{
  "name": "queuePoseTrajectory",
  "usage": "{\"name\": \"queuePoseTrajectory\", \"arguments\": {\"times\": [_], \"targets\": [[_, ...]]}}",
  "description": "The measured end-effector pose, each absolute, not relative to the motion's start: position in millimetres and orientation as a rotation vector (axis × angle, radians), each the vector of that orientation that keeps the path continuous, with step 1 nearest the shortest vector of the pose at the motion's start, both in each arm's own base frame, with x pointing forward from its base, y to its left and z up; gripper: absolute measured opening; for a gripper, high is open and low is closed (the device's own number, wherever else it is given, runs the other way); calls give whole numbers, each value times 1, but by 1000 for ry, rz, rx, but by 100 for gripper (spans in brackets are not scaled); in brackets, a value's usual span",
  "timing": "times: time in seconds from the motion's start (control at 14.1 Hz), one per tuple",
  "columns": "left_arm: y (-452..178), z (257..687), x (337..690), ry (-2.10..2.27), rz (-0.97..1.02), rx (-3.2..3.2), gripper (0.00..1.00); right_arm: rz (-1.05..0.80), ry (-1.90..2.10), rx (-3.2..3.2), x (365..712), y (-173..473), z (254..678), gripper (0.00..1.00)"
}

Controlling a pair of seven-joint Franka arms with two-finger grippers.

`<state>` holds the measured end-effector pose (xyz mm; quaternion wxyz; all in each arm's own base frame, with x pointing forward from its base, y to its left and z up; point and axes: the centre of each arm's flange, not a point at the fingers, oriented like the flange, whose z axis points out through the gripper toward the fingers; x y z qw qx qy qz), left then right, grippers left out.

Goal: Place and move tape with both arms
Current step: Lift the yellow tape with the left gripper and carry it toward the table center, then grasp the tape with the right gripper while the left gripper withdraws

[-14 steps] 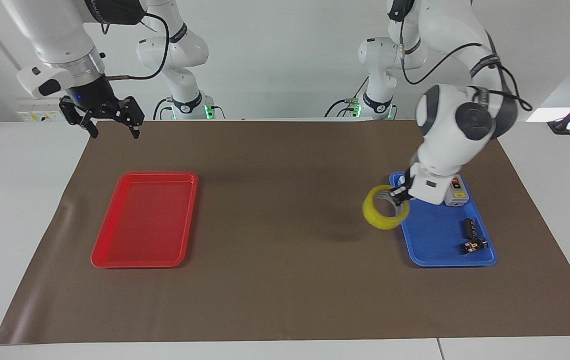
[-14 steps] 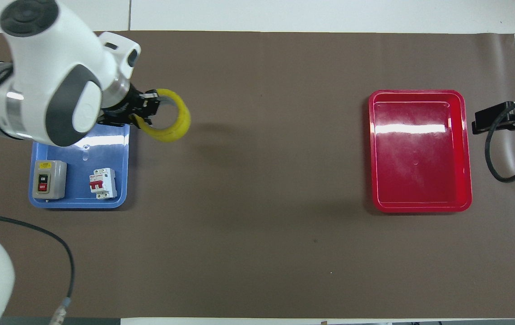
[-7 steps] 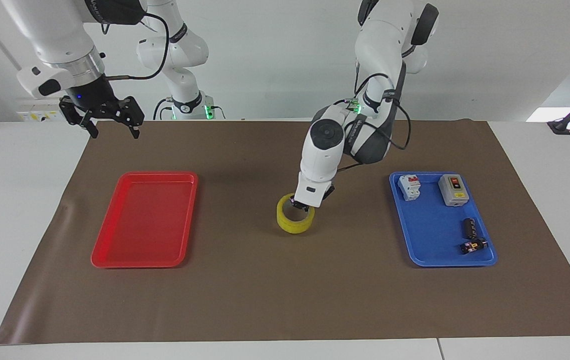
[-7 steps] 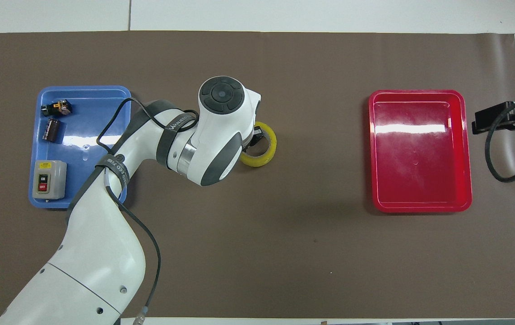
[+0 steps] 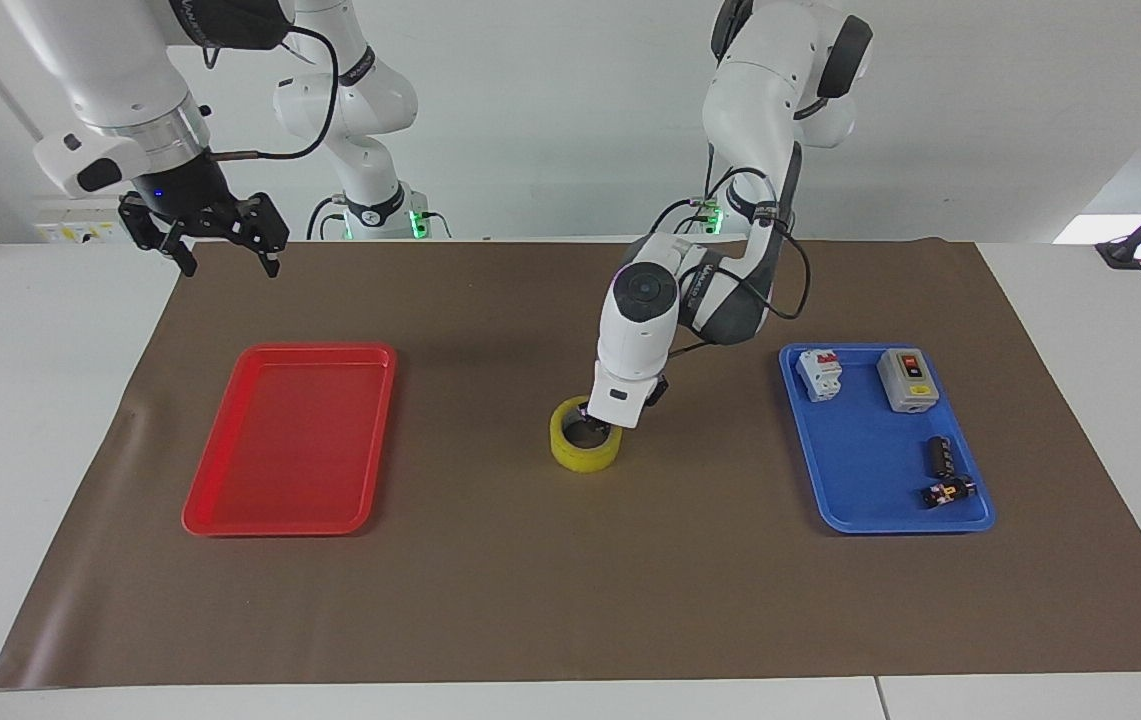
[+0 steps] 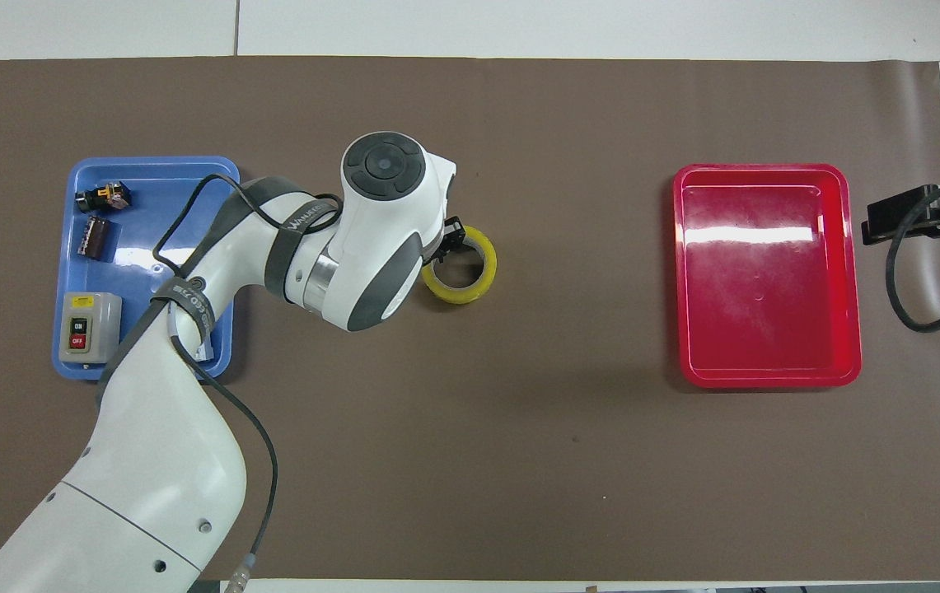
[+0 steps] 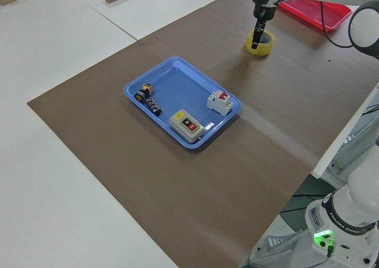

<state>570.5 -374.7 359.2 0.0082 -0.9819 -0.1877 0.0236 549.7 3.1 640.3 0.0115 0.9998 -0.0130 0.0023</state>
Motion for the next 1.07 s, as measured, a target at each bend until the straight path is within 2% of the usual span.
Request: {"name": "queuePoseTrajectory", "arguments": {"times": [0.14, 0.21, 0.36, 0.57, 0.78, 1.07], "targets": [[-309, 420, 592, -663, 52, -3047, 93, 2, -40, 3119, 550, 3, 639, 100], [-264, 452, 600, -642, 60, -3047, 100, -6, -40, 3121, 549, 3, 637, 100], [-169, 505, 603, -505, 108, -3064, 100, -23, -39, 3139, 549, 6, 633, 100], [-70, 549, 585, -283, 208, -3092, 100, -31, -3, 3159, 549, 18, 631, 100], [-40, 558, 566, -79, 288, -3108, 100, -1, 154, 3156, 559, 74, 606, 100], [-46, 542, 554, 13, 344, -3104, 100, 35, 282, 3141, 597, 177, 516, 100]]}}
